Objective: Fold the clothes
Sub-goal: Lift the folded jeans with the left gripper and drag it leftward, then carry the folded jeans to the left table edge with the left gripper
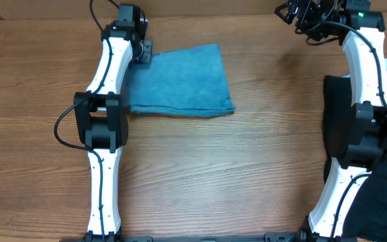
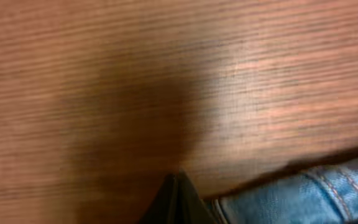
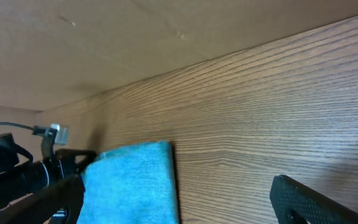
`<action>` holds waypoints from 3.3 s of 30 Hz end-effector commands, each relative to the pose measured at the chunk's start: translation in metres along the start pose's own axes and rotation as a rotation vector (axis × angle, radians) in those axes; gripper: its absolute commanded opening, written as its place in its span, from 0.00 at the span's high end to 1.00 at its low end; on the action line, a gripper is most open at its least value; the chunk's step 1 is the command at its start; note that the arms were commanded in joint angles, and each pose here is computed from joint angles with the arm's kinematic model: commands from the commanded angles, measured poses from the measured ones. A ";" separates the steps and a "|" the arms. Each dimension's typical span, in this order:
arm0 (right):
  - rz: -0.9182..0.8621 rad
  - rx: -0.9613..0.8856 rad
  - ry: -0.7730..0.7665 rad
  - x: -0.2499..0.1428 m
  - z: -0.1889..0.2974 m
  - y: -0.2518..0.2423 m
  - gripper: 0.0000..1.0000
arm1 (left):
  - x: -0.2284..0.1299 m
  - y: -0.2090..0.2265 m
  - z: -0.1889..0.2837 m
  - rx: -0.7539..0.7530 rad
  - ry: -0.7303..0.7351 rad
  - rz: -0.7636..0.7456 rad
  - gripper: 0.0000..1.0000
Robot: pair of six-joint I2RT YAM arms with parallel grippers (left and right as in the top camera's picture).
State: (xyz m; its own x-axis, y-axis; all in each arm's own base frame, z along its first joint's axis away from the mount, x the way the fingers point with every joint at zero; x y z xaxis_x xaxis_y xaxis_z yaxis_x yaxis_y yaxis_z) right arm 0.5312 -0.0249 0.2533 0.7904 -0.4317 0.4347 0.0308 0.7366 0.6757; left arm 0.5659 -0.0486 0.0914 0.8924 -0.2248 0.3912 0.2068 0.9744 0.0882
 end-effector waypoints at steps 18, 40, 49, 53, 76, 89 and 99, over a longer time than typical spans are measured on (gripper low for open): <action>0.005 0.008 -0.008 0.002 0.003 0.002 0.00 | -0.033 -0.038 0.183 -0.295 0.276 0.067 0.20; 0.005 0.008 -0.008 0.002 0.003 0.002 0.00 | -0.090 -0.095 0.030 -0.409 0.633 -0.323 0.00; 0.005 0.008 -0.008 0.002 0.003 0.002 0.00 | -0.109 -0.053 0.001 -0.064 0.766 -0.163 0.96; 0.005 0.008 -0.008 0.002 0.003 0.002 0.00 | -0.110 -0.013 -0.003 0.033 0.751 -0.038 0.96; 0.005 0.008 -0.008 0.002 0.003 0.002 0.00 | -0.293 0.384 0.038 0.441 0.552 0.604 0.75; 0.005 0.008 -0.008 0.002 0.003 0.002 0.00 | -0.146 0.344 0.189 0.441 0.020 0.737 0.61; 0.005 0.008 -0.008 0.002 0.003 0.002 0.00 | -0.128 0.347 0.126 0.405 -0.104 0.972 0.96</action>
State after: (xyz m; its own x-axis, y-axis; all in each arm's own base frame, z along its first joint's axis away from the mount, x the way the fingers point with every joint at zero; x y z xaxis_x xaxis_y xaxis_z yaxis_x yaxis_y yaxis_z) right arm 0.5311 -0.0249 0.2532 0.7906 -0.4319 0.4341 0.0315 0.7367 0.6755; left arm 0.4595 0.3195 0.2150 0.5776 0.6061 0.5469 -0.7326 0.6804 0.0198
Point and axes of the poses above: each gripper's point midway between its finger pads, its own z axis back along the fingers, its own y axis along the line the jaws close on, x = y × z, the point moved 9 cm from there along z, back along the fingers, and after that the axes turned 7 degrees about -z, right-handed, at the moved point
